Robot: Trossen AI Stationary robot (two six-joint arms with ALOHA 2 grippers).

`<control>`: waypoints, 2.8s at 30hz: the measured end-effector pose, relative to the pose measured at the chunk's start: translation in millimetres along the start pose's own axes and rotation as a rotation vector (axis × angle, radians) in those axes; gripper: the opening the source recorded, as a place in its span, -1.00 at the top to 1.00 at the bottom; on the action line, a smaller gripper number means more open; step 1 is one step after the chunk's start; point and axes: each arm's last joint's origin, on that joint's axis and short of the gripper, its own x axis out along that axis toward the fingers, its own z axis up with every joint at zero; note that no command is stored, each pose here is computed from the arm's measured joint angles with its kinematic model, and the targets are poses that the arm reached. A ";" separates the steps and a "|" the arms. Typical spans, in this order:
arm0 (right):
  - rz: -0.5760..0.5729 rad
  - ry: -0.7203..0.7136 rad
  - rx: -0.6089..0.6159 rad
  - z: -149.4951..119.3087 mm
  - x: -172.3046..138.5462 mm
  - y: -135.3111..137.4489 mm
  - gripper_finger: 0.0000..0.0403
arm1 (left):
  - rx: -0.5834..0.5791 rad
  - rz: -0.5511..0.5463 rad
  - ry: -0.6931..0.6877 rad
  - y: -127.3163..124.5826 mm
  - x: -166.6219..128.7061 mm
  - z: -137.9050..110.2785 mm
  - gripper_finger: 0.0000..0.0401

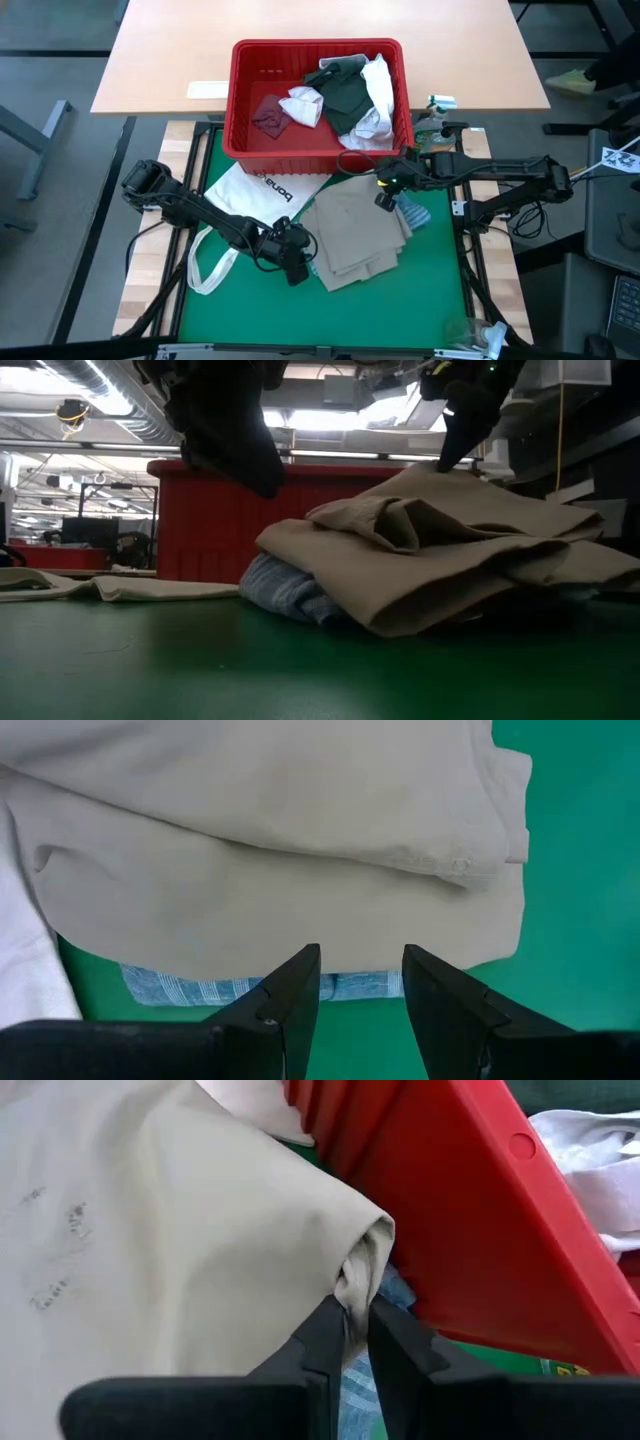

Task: Fold Laundry from Bin
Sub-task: Stack the brown shorts on top of the blue polo shirt, then remove the white polo shirt from the red bin

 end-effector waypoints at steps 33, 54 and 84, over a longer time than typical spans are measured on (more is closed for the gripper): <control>0.331 0.219 -0.016 -44.6 64.8 25.3 0.29 | -0.156 0.260 -0.164 56.5 20.6 40.4 0.31; 0.446 0.312 0.085 -89.6 88.3 45.7 0.31 | -0.182 0.228 0.021 102.3 37.1 25.6 0.31; 0.461 -0.252 -0.124 39.5 -28.4 50.8 0.31 | -0.173 -0.224 -0.256 74.6 -14.3 66.1 0.31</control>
